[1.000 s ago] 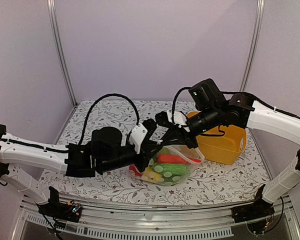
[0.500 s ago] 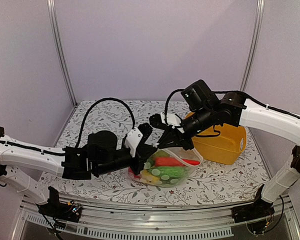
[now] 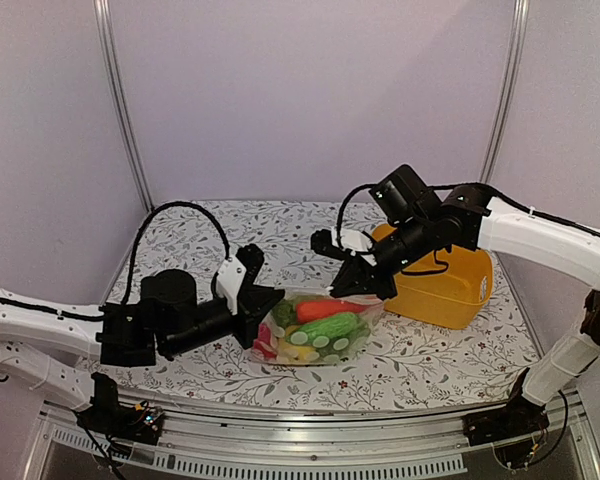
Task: Place the food in the zip-top bag and seal the zipper
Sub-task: Zip the zipper on the zipper food storage bag, then place the zipper food storage bag at the center of the board.
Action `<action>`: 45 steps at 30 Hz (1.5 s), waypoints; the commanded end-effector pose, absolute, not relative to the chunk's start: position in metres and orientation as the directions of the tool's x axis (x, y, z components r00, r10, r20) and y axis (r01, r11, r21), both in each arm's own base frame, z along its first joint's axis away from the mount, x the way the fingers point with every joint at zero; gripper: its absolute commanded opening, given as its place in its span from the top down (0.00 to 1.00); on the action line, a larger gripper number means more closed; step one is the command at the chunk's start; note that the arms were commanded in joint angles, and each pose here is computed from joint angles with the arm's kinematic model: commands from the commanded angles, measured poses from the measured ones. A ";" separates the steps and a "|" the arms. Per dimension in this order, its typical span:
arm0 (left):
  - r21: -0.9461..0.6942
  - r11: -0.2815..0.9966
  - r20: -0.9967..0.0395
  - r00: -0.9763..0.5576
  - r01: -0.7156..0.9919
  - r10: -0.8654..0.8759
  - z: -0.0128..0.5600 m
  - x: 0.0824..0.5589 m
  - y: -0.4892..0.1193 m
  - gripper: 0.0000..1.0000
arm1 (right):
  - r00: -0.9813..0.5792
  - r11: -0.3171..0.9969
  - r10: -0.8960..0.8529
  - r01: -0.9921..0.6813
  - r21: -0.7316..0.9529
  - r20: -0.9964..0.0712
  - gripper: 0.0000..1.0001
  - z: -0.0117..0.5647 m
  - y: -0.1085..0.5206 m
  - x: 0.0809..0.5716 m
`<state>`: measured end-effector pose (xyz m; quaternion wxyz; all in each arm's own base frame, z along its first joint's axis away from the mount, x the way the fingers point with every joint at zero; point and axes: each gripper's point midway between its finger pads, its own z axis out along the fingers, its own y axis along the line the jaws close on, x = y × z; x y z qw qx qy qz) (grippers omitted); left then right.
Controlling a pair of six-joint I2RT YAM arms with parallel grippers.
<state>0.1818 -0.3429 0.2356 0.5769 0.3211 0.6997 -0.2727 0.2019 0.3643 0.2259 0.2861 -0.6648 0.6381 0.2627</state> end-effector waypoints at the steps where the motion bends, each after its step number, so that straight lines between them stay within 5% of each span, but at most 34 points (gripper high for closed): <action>1: -0.042 0.748 -0.992 -0.116 0.663 0.047 0.250 0.202 -0.310 1.00 | -0.076 0.083 -0.812 -0.996 0.014 -0.579 0.99 0.188 0.319 0.209; 26: -0.074 0.781 -0.991 -0.133 0.620 0.011 0.234 0.203 -0.279 1.00 | -0.141 0.155 -0.835 -0.988 0.018 -0.532 0.93 0.166 0.292 0.231; 30: -0.072 0.787 -0.992 -0.127 0.613 0.009 0.236 0.207 -0.278 1.00 | -0.141 0.153 -0.832 -0.988 0.023 -0.536 0.64 0.171 0.294 0.231; 33: -0.051 0.802 -0.994 -0.109 0.595 0.017 0.243 0.217 -0.278 1.00 | -0.142 0.147 -0.793 -0.988 0.040 -0.592 0.54 0.197 0.299 0.233; 45: 0.107 0.838 -0.994 0.077 0.535 0.078 0.329 0.303 -0.292 1.00 | -0.166 0.292 -0.662 -0.955 -0.047 -0.731 0.42 0.263 0.284 0.290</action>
